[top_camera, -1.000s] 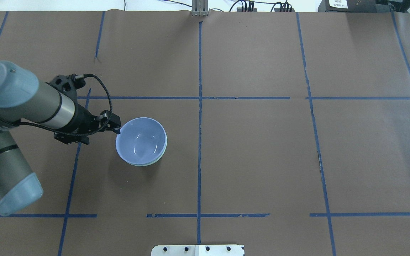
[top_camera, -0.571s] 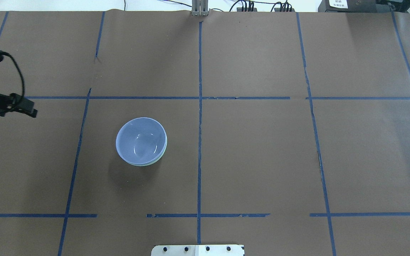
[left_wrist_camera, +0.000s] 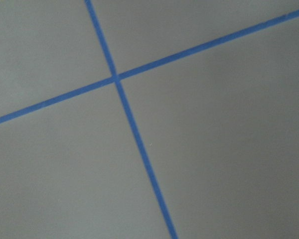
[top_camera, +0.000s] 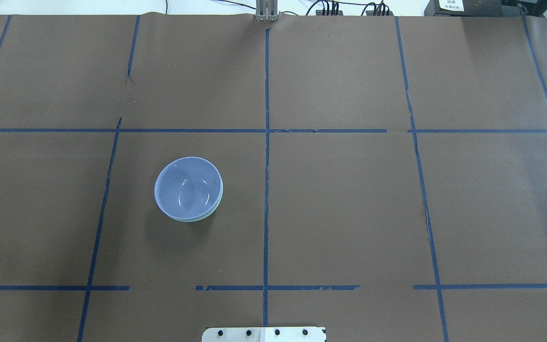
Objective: Stack blue bowl on green bowl
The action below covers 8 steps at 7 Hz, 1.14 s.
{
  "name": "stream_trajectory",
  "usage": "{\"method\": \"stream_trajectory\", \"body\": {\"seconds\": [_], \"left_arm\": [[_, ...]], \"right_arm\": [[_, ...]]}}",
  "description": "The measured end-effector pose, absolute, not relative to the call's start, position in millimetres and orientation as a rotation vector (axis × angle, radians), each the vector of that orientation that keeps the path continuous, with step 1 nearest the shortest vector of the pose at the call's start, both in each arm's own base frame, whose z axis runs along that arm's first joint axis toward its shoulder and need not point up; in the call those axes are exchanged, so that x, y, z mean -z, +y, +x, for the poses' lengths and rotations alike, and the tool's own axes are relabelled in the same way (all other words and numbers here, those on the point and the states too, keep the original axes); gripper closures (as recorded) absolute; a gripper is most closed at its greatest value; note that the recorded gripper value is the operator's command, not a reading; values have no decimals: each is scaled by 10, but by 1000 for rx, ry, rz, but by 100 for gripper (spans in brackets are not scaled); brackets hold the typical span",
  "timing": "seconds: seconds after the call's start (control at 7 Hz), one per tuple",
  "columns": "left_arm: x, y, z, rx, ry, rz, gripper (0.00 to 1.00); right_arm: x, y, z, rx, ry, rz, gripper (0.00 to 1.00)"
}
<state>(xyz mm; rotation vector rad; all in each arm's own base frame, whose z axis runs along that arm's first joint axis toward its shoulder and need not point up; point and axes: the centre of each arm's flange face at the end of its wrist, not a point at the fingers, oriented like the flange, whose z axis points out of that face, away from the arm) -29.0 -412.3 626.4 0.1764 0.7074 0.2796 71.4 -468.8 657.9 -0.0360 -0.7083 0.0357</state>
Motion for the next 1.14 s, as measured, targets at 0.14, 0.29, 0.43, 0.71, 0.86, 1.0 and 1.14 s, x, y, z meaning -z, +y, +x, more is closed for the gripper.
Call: {"method": "stream_trajectory", "body": {"seconds": [0.14, 0.29, 0.43, 0.71, 0.86, 1.0, 1.14], "left_arm": [[-6414, -4030, -469, -252, 729, 150, 0], [-6484, -3984, -547, -229, 742, 125, 0], [-6534, -3946, -585, -214, 751, 110, 0], [-6566, -3948, -609, -206, 754, 108, 0], [-6561, -3964, -610, -208, 754, 112, 0], [-6560, -3969, -611, -208, 754, 113, 0], [-6565, -3958, -614, -208, 754, 112, 0]], "right_arm": [[-6578, -4690, 713, -35, -708, -35, 0], [-6575, -4692, 713, -34, -708, -35, 0], [-6574, -4693, 712, -35, -708, -35, 0], [-6578, -4689, 712, -34, -708, -35, 0], [-6579, -4689, 712, -35, -708, -36, 0], [-6579, -4688, 713, -35, -708, -36, 0], [-6579, -4688, 714, -35, -708, -36, 0]]}}
